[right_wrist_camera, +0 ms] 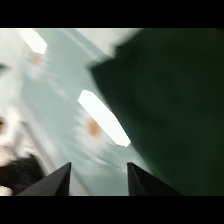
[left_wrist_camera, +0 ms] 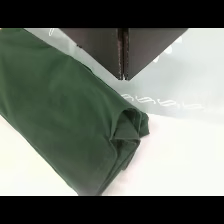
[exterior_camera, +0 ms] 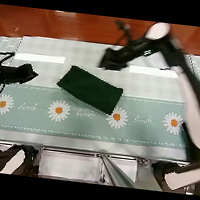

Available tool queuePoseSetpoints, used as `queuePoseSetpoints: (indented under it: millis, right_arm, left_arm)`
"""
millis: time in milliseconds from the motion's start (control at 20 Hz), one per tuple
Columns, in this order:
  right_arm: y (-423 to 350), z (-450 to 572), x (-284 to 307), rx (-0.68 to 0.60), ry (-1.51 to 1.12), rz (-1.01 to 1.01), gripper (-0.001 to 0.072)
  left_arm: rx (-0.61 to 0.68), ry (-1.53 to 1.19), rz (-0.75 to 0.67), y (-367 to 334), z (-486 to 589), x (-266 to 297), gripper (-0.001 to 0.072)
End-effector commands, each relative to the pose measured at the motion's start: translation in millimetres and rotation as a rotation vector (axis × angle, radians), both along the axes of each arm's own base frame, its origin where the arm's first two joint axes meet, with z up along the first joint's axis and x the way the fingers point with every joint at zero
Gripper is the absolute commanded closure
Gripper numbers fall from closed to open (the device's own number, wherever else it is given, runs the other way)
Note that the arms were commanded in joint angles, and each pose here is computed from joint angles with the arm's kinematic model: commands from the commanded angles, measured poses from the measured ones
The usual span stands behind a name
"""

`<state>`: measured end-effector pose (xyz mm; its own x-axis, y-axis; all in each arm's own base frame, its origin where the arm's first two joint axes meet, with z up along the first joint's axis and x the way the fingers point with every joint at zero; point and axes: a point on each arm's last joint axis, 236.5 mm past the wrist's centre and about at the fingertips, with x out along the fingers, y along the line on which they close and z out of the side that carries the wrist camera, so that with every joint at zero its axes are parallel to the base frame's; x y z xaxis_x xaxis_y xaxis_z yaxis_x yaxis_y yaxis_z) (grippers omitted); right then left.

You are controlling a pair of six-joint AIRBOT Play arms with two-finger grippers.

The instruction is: Fold the shirts.

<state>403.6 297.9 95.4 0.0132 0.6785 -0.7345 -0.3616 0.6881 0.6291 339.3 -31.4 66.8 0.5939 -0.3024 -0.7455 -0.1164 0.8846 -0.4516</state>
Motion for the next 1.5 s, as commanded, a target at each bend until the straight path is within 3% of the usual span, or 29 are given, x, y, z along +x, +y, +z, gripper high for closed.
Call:
queuePoseSetpoints:
  millis: [0,50,100,250,350,600,1000,1050,1100,1250,1450]
  right_arm:
    - [-216.0,16.9,-20.2,-0.648,-0.113,-0.353,0.0300]
    - [-248.4,17.0,-30.8,-0.689,-0.146,-0.484,0.0300]
    - [-263.5,4.3,-43.7,-0.648,-0.159,-0.601,0.0299]
    - [-231.0,-76.9,-77.7,-0.313,-0.046,-0.776,0.0290]
    - [-190.4,-125.3,-89.4,-0.105,0.087,-0.821,0.0290]
    - [-103.7,-172.4,-82.3,0.161,0.312,-0.730,0.0291]
    - [-12.4,-188.7,-50.7,0.213,0.423,-0.476,0.0321]
    - [-4.5,-182.1,-47.2,0.225,0.415,-0.447,0.0463]
    - [3.8,-170.1,-45.4,0.244,0.385,-0.392,0.0693]
    - [22.0,-109.1,-24.1,0.284,0.247,-0.264,0.0693]
    - [-4.0,-0.9,37.2,0.096,-0.074,-0.223,0.0693]
  left_arm:
    - [0.000,-0.011,0.008,1.2,0.9,2.2,0.0689]
    - [0.000,-0.011,0.007,0.8,0.9,2.2,0.0688]
    - [0.000,-0.011,0.007,0.8,0.7,2.1,0.0688]
    - [-0.001,-0.008,0.007,0.6,-0.2,1.7,0.0688]
    - [-0.001,-0.008,0.007,0.7,-0.3,1.7,0.0689]
    - [-0.002,-0.007,0.007,0.6,-0.3,1.6,0.0688]
    - [-0.010,0.019,-0.005,-2.5,-3.5,-4.0,0.0688]
    - [-0.010,0.020,-0.006,-2.7,-3.6,-4.3,0.0688]
    - [-0.011,0.022,-0.007,-2.9,-3.8,-4.6,0.0688]
    - [-0.010,0.023,-0.007,-3.0,-3.9,-4.8,0.0688]
    - [-0.010,0.022,-0.007,-2.9,-3.8,-4.7,0.0688]
